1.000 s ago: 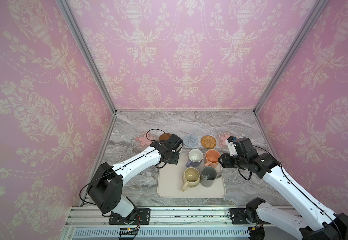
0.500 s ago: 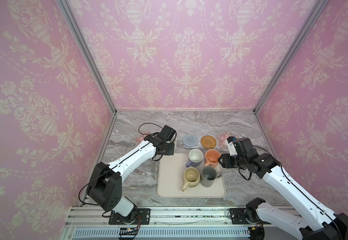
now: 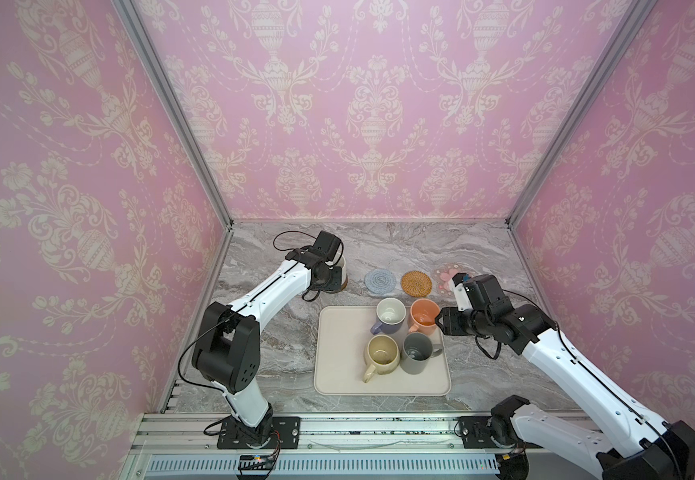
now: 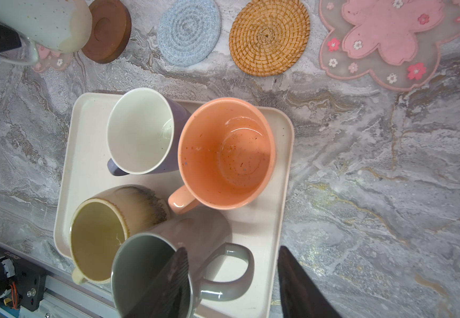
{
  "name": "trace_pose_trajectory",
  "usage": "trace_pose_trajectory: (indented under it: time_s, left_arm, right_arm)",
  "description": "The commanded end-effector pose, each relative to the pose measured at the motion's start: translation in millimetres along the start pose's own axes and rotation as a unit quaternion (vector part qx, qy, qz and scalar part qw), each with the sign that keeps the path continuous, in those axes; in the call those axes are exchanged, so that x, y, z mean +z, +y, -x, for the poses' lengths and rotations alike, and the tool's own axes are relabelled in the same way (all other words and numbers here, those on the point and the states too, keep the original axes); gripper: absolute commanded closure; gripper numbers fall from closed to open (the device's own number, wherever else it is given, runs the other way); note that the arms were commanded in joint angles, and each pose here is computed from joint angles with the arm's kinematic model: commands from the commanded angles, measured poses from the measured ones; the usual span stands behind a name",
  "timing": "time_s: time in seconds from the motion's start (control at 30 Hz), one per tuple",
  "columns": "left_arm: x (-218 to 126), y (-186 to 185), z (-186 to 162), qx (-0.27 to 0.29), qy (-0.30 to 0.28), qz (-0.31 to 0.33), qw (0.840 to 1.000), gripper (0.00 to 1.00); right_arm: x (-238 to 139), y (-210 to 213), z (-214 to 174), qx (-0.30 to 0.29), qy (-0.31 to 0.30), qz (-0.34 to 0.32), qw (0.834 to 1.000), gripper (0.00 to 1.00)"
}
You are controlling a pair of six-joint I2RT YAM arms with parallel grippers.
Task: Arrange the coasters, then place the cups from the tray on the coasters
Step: 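Grasp the speckled white mug with the left gripper and lift it off the tray, then carry the speckled white mug with the left gripper over the brown wooden coaster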
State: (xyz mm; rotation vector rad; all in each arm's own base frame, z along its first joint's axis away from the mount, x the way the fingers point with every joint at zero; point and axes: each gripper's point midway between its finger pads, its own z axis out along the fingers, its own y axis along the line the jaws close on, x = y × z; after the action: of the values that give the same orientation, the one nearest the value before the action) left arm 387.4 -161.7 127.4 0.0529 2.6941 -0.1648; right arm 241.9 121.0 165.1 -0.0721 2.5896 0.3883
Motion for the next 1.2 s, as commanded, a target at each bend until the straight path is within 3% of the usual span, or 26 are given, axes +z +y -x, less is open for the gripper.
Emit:
trace_pose_trajectory:
  time_s: [0.0, 0.4, 1.17]
  left_arm:
    - [-5, -6, 29, 0.010, -0.031, -0.016, 0.999, 1.00]
    - [22, -1, 38, 0.000, -0.012, -0.008, 1.000, 1.00]
    - [34, 3, 30, -0.015, 0.001, -0.025, 1.000, 1.00]
  right_arm:
    - [-5, 3, 11, -0.012, -0.011, -0.004, 1.000, 0.46]
    - [-1, 1, 9, -0.012, -0.008, -0.008, 1.000, 0.45]
    - [-1, 6, 13, -0.009, -0.007, 0.001, 1.000, 0.46]
